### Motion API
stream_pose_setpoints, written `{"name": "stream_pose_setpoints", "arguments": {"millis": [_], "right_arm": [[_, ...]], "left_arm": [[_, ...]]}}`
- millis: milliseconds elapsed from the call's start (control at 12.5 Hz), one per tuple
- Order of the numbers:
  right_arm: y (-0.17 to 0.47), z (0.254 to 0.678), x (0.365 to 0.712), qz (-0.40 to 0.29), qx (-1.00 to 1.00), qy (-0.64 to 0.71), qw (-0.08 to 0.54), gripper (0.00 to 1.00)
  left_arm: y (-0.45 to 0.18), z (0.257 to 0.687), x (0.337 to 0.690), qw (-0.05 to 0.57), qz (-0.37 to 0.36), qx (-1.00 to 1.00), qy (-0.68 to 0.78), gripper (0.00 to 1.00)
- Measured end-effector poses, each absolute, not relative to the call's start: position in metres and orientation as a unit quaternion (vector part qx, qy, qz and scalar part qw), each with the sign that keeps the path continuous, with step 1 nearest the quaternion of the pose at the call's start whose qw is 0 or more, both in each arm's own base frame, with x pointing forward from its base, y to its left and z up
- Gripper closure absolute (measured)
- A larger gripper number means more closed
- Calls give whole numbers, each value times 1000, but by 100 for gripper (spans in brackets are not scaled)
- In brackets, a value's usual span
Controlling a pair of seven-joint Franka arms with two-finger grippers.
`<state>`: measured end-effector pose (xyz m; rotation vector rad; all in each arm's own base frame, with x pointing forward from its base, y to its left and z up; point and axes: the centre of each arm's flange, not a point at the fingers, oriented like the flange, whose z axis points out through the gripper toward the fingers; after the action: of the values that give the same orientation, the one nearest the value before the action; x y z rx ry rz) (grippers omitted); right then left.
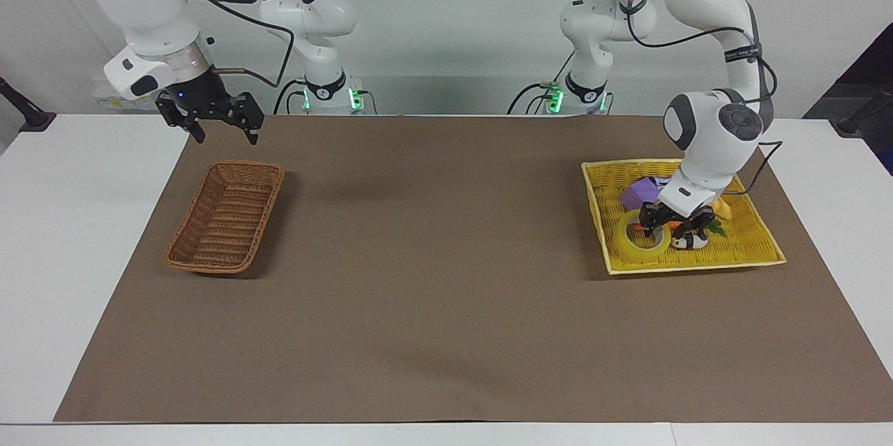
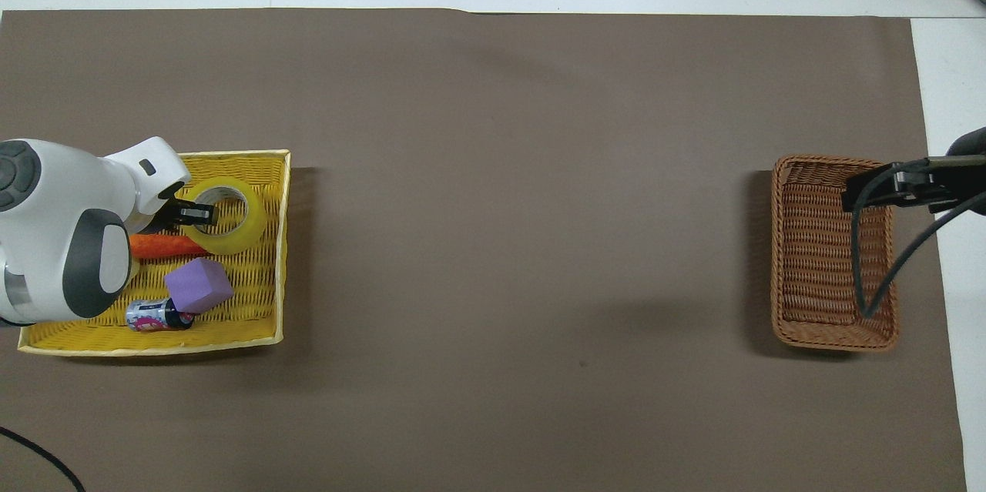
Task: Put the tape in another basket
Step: 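Reach the left gripper into the yellow basket and grasp the yellow tape roll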
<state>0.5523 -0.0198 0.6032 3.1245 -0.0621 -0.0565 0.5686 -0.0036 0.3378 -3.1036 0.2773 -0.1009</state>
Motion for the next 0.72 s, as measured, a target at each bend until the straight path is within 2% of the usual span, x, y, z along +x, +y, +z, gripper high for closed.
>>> {"name": "stream_pose_setpoints", "arguments": {"millis": [80,160,399,718], "right_arm": [[-20,603,552,-18,1000,-20,8,0],[-20,603,552,-18,1000,-20,8,0],[-15,602,550,-28,999,-16,8,0],[-2,600,546,-44,999,-4,8,0]], "left_arm": [[-4,340,569,12,-35,-995,89,68],[-5,341,570,12,-37,-995,90,77],[-4,350,576,13,-47,-995,90,77],[-6,395,590,15,-91,-992,91,77]]}}
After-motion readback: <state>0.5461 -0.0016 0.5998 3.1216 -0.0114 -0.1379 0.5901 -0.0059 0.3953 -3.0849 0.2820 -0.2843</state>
